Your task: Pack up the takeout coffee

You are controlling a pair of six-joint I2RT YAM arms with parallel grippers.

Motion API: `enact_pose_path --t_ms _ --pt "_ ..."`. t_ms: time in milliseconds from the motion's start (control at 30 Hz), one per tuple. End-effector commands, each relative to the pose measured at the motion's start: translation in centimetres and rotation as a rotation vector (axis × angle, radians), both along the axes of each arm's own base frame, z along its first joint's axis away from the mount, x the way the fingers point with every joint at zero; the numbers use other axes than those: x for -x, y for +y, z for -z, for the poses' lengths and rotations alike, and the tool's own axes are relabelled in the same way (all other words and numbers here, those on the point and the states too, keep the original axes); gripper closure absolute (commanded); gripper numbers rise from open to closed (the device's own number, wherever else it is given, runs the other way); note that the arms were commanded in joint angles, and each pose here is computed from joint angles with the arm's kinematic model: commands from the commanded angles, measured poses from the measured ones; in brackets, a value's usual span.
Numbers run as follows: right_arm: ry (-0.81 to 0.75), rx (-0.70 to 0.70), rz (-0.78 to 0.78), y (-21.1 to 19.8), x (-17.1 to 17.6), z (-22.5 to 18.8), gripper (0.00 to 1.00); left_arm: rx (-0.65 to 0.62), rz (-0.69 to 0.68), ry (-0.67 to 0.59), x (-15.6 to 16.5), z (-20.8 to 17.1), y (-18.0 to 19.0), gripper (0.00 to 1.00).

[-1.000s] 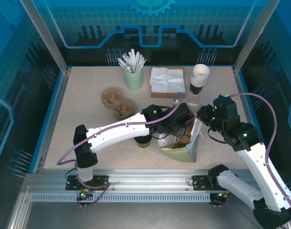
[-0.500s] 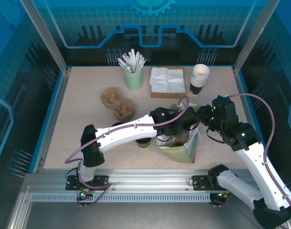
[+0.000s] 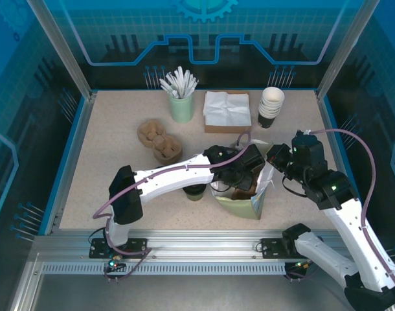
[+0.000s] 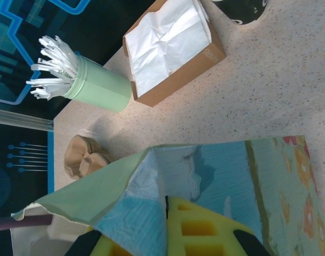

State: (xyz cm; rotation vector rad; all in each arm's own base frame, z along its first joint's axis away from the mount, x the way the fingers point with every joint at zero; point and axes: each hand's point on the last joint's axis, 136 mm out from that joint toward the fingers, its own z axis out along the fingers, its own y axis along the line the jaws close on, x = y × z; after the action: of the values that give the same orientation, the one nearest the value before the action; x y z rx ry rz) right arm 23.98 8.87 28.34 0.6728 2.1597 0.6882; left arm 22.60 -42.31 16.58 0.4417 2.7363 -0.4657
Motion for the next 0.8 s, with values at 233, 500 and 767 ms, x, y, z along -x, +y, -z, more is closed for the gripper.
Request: enact_pose_path --t_ms 233,500,767 --pt "-0.107 -0.026 -0.148 2.0 0.7 -1.3 1.0 0.057 -0.014 0.073 0.3 1.1 -0.2 0.63" --pt "-0.167 -0.027 -0.246 3.4 0.8 -2.1 1.0 0.032 -0.018 0.112 0.5 3.1 -0.6 0.63" --pt "-0.187 -0.014 -0.274 3.7 0.7 -2.0 1.0 0.009 -0.035 0.143 0.4 5.1 -0.6 0.63"
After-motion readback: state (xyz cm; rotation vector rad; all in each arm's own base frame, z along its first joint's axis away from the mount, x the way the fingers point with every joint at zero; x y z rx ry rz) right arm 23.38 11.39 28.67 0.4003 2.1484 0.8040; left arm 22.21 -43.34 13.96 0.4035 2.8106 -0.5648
